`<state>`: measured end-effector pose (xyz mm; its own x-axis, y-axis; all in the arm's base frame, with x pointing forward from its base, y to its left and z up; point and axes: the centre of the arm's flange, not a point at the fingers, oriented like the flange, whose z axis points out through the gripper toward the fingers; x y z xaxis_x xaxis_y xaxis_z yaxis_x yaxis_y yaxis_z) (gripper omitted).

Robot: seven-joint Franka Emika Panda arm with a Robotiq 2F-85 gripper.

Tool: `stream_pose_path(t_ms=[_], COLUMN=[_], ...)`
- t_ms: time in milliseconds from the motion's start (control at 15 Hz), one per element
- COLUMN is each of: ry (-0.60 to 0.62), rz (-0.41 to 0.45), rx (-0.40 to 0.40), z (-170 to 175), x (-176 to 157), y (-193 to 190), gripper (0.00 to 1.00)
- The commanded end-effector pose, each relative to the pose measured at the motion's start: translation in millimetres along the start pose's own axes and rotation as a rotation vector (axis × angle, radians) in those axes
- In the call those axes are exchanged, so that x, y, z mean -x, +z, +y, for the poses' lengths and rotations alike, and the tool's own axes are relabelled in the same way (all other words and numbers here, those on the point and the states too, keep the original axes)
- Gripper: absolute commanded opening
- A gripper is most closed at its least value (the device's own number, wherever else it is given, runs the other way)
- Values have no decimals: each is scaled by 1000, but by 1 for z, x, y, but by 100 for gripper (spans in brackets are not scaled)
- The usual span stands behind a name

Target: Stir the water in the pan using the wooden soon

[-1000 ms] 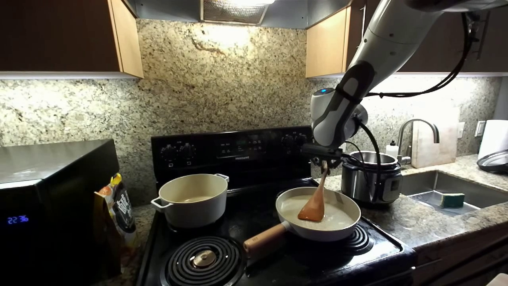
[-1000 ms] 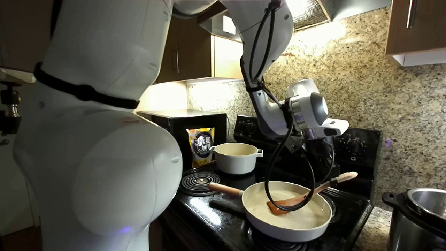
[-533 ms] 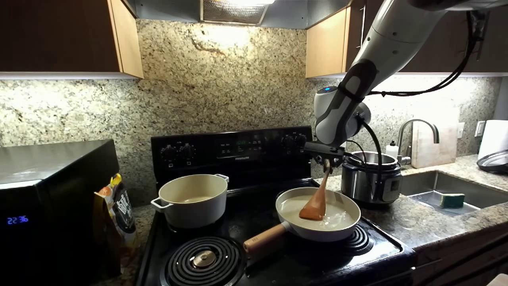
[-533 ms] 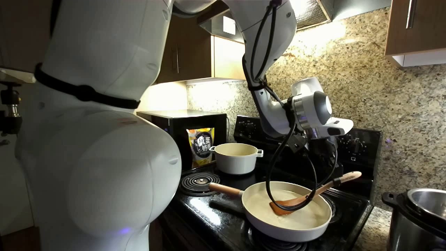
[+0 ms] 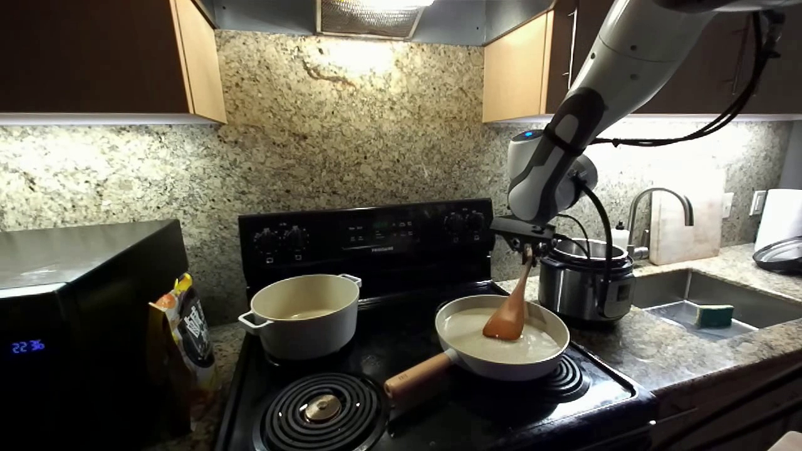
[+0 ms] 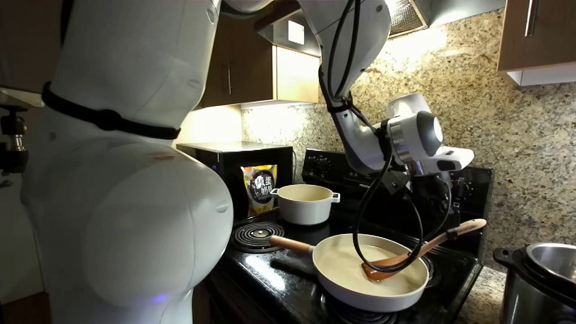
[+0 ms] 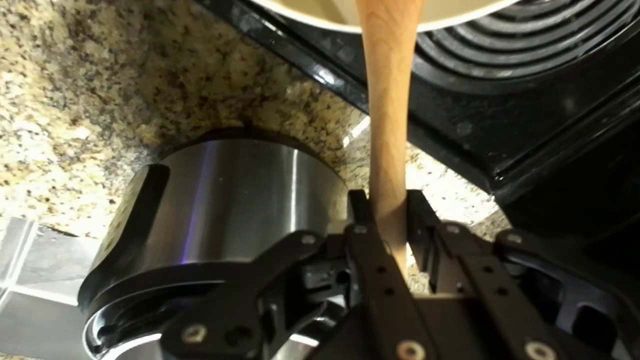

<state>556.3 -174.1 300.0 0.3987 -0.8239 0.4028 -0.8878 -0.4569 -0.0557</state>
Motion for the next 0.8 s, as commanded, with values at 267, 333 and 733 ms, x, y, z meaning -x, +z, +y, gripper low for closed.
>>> stream_pose_path(t_ms=[267, 333, 733], ry=[-54, -85, -67], rz=[-36, -37, -43], rx=[3, 1, -26], z=[-12, -21, -7], x=[24, 36, 29], y=[6, 5, -1], gripper=[5, 5, 5])
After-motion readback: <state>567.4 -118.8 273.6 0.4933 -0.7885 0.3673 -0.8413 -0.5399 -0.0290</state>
